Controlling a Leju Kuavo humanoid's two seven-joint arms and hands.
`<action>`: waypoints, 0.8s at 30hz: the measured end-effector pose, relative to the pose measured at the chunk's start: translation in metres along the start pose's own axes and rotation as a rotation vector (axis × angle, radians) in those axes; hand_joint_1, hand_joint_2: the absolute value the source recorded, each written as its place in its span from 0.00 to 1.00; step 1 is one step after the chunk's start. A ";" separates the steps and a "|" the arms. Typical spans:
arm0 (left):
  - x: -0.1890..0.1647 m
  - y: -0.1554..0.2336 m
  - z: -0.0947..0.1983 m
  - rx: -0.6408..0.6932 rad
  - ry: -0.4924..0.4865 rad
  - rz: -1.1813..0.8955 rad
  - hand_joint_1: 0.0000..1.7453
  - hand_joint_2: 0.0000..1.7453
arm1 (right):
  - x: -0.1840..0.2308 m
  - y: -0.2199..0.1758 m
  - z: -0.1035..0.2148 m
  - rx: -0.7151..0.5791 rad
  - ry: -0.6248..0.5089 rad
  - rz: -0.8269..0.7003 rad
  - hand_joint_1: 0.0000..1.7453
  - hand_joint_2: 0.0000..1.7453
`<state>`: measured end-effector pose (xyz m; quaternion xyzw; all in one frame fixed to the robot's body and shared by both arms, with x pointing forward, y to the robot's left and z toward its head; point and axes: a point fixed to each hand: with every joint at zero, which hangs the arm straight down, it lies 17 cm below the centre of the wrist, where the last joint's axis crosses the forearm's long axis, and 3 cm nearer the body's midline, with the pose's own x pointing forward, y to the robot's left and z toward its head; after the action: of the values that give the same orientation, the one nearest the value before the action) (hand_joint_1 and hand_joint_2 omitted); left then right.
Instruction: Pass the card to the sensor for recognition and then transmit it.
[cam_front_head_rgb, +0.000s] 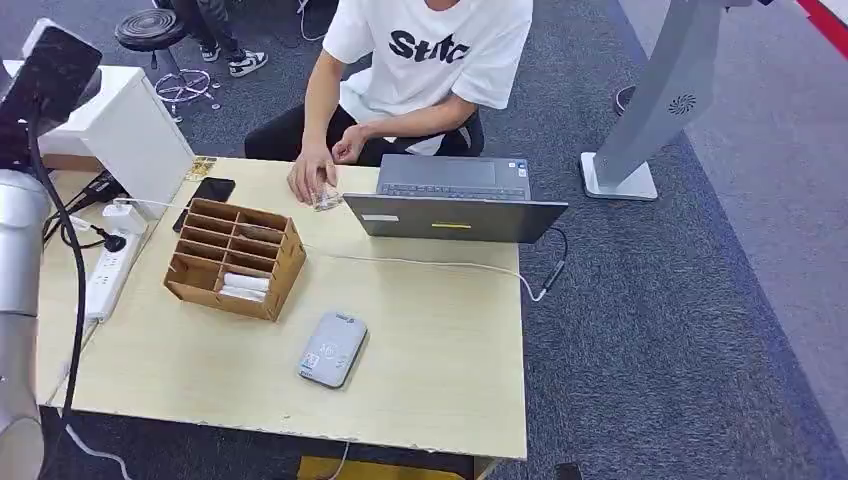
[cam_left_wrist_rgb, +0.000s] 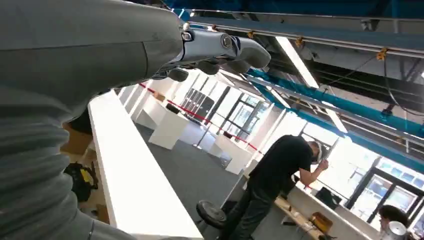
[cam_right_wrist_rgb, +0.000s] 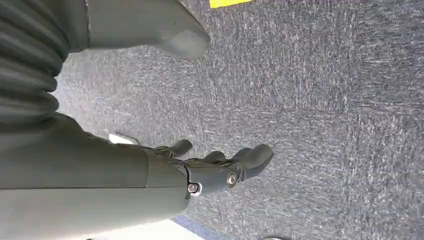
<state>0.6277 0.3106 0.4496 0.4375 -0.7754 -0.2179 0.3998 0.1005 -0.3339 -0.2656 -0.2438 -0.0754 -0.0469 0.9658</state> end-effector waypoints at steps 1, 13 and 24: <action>0.000 -0.005 0.008 -0.002 -0.008 0.017 0.00 1.00 | -0.001 0.000 0.000 -0.001 0.001 -0.003 0.00 1.00; -0.025 -0.021 0.158 0.060 -0.061 0.183 0.00 1.00 | -0.015 -0.007 -0.002 -0.024 0.025 -0.065 0.00 1.00; -0.072 0.003 0.266 0.086 0.042 0.207 0.00 1.00 | -0.019 -0.011 -0.004 -0.034 0.041 -0.109 0.00 1.00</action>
<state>0.4322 0.3704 0.2648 0.3761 -0.8167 -0.1328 0.4171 0.0811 -0.3448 -0.2667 -0.2547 -0.0678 -0.1056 0.9588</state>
